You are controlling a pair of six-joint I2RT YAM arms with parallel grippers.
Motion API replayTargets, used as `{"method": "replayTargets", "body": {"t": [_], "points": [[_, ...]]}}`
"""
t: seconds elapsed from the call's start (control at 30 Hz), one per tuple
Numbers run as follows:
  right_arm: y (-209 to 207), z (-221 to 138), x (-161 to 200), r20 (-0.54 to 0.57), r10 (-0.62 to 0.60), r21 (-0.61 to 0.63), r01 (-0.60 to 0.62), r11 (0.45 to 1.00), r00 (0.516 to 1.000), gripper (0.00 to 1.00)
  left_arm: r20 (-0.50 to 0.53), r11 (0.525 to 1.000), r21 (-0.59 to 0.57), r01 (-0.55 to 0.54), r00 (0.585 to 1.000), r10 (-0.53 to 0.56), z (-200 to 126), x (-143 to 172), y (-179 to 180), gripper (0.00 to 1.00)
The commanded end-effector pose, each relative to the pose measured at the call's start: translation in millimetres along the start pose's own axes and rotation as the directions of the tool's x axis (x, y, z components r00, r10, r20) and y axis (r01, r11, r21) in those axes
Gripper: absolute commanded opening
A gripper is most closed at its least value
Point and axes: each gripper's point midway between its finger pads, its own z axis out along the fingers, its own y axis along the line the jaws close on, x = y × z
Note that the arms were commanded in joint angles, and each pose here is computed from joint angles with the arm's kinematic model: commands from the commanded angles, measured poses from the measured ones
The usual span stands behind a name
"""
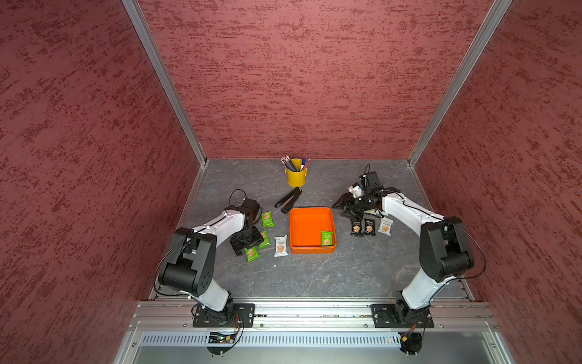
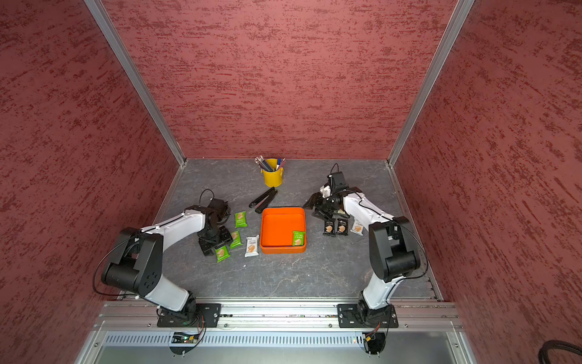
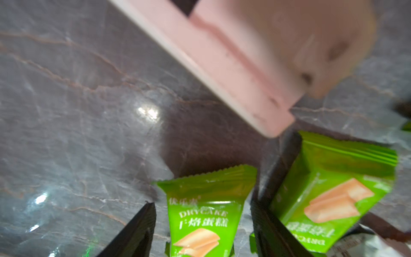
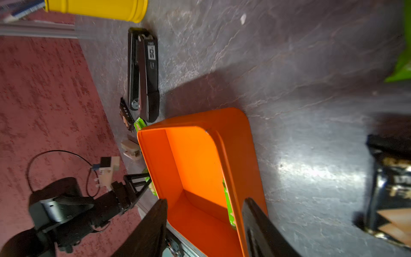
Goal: Take the cookies out of the storage box
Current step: Place the cookie at the center of the board, then pick up the cookie from the storage box.
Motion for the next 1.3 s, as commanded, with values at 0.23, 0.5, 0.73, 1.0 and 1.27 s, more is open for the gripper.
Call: {"method": "replayTargets", "body": {"t": [0.23, 0.5, 0.73, 1.0, 1.27], "points": [[28.3, 0.9, 55.8, -0.017, -0.176, 0.223, 0.175, 0.959, 0.984, 0.58, 0.223, 0.971, 0.223, -0.089, 0.974, 0.038, -86.2, -51.9, -54.2, 0.76], [19.4, 21.4, 77.8, -0.055, -0.205, 0.416, 0.209, 0.885, 0.977, 0.58, 0.263, 0.927, 0.332, -0.172, 0.961, 0.084, -112.9, -71.3, -92.5, 0.76], [5.8, 40.5, 78.6, -0.041, -0.212, 0.522, 0.202, 0.828, 0.976, 0.58, 0.232, 0.909, 0.370, -0.193, 0.966, 0.111, -106.7, -76.0, -98.9, 0.76], [-15.4, 50.7, 79.7, -0.043, -0.204, 0.613, 0.187, 0.768, 0.978, 0.59, 0.232, 0.902, 0.390, -0.185, 0.968, 0.098, -109.4, -78.8, -88.3, 0.76], [-15.3, 78.6, 71.2, -0.049, -0.209, 0.598, 0.197, 0.777, 0.977, 0.59, 0.243, 0.903, 0.395, -0.170, 0.967, 0.076, -115.4, -79.3, -78.5, 0.76]]}}
